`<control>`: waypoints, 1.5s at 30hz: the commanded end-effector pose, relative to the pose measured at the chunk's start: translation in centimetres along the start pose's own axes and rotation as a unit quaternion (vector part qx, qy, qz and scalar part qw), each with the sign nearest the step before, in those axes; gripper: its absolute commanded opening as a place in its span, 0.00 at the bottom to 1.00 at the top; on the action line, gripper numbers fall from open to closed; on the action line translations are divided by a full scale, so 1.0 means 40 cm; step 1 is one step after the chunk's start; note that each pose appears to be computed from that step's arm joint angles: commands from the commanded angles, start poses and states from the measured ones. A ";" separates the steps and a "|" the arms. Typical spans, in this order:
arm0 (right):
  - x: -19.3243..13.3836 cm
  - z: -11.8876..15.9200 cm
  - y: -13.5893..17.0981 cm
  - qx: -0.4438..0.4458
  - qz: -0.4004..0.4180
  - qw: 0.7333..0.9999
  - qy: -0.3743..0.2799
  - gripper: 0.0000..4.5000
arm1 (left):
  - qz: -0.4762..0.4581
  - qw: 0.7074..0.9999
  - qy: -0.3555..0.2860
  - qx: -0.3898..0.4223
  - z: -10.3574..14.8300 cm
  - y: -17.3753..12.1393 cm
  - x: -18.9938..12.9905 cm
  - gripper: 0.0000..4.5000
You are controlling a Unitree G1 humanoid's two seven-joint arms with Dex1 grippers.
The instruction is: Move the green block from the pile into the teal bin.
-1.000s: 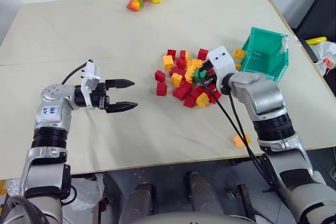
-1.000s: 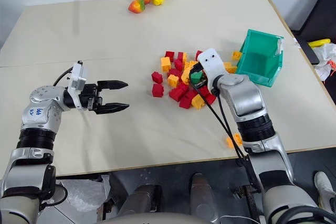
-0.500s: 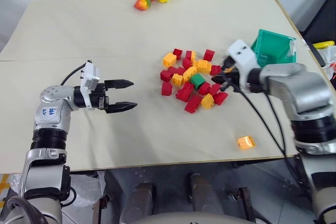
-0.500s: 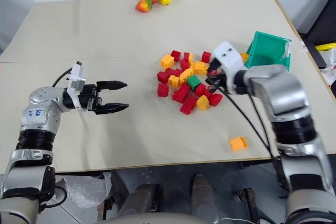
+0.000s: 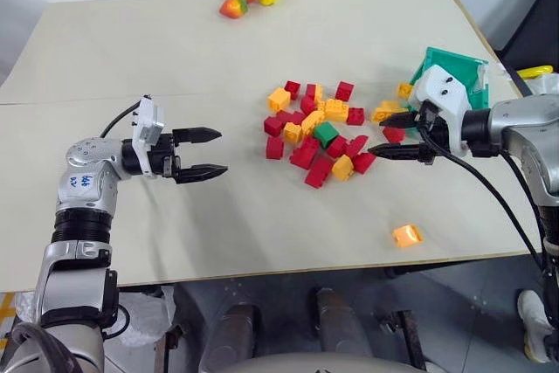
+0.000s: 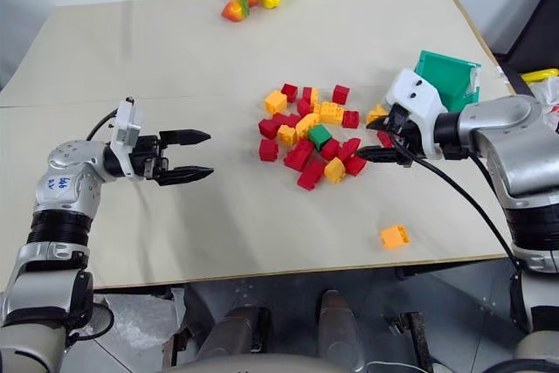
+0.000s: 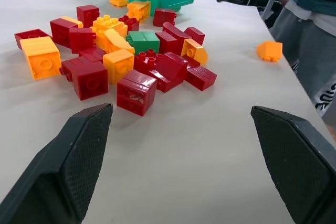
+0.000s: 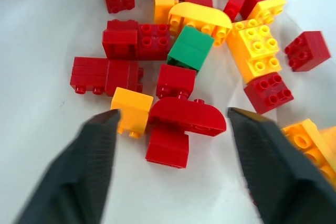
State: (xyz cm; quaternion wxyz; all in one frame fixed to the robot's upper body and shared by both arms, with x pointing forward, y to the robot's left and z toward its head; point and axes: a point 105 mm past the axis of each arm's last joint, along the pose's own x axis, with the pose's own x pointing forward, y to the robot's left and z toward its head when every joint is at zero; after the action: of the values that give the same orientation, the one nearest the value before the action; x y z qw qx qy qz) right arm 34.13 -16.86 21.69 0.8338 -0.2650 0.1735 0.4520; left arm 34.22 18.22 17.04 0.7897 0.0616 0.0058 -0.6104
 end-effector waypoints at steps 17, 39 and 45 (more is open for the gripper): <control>0.272 0.048 -0.079 0.019 -0.040 0.995 0.093 0.99 | 0.026 0.999 -0.011 0.027 0.012 -0.019 -0.026 1.00; 0.115 0.132 -0.097 -0.009 -0.026 0.999 0.029 0.31 | 0.018 0.999 -0.011 0.030 0.017 -0.022 -0.009 1.00; 0.024 0.139 -0.106 -0.046 -0.062 0.997 -0.018 0.31 | -0.006 0.999 -0.012 0.032 0.019 -0.024 0.021 1.00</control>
State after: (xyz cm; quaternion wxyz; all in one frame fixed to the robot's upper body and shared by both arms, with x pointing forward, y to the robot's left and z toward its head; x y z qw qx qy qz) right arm 39.12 -14.37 24.03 0.8439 -0.2891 0.1729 0.4175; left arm 33.50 17.38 16.78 0.7921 0.0650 -0.0083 -0.6068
